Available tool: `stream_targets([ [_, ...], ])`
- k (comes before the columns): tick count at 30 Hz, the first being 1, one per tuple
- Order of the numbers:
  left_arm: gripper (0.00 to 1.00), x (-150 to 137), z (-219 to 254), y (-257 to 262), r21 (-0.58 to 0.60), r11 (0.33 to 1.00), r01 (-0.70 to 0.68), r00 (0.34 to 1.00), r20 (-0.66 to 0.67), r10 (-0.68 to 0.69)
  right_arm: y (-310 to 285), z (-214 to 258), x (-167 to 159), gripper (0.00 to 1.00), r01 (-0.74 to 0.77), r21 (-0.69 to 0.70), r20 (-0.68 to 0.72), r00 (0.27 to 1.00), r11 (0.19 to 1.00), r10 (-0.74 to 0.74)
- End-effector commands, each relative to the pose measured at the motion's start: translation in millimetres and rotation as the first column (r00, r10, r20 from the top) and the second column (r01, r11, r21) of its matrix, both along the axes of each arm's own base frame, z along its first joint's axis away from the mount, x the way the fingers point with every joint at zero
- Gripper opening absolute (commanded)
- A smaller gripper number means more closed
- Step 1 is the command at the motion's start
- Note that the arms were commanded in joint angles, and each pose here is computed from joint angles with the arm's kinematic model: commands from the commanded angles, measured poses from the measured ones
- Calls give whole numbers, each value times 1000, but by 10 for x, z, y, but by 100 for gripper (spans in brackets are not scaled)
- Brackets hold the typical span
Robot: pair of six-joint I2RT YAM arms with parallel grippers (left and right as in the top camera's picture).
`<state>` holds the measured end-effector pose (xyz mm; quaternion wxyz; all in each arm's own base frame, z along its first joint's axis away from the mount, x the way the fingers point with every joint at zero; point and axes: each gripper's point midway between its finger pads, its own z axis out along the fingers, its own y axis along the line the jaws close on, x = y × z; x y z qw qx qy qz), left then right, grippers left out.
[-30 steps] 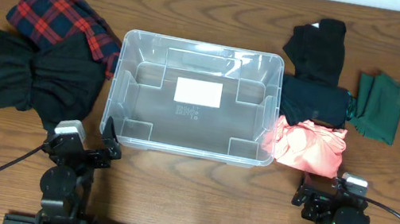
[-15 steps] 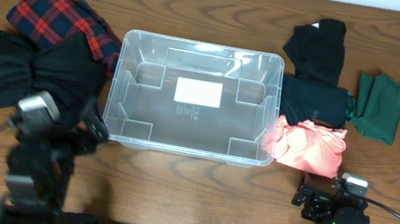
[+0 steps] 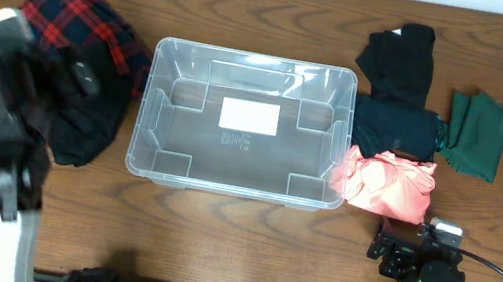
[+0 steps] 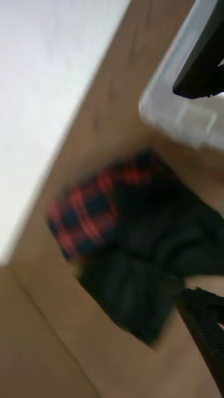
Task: Pack container
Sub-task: 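Move the left gripper down onto the black garment left of the bin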
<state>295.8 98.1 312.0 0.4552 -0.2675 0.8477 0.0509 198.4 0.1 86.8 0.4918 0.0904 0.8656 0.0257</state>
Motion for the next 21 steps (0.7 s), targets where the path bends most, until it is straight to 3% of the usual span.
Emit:
stream_targets([
  [1, 98, -20, -285, 406, -93, 987, -132, 988, -89, 124, -17, -12, -2, 99, 16, 11, 1, 1000, 1000, -16],
  [11, 98, -109, -1287, 1437, -377, 853, -361, 924, -267, 273, -17, -12, -2, 99, 16, 11, 1, 1000, 1000, -16],
  [17, 98, -64, -1780, 1677, -506, 774, -380, 919, -301, 254, -17, -12, -2, 99, 16, 11, 1, 1000, 1000, -16],
  [21, 98, -25, -2088, 1813, -510, 766, -391, 911, -333, 243, -17, -12, -2, 99, 16, 11, 1, 1000, 1000, -16],
])
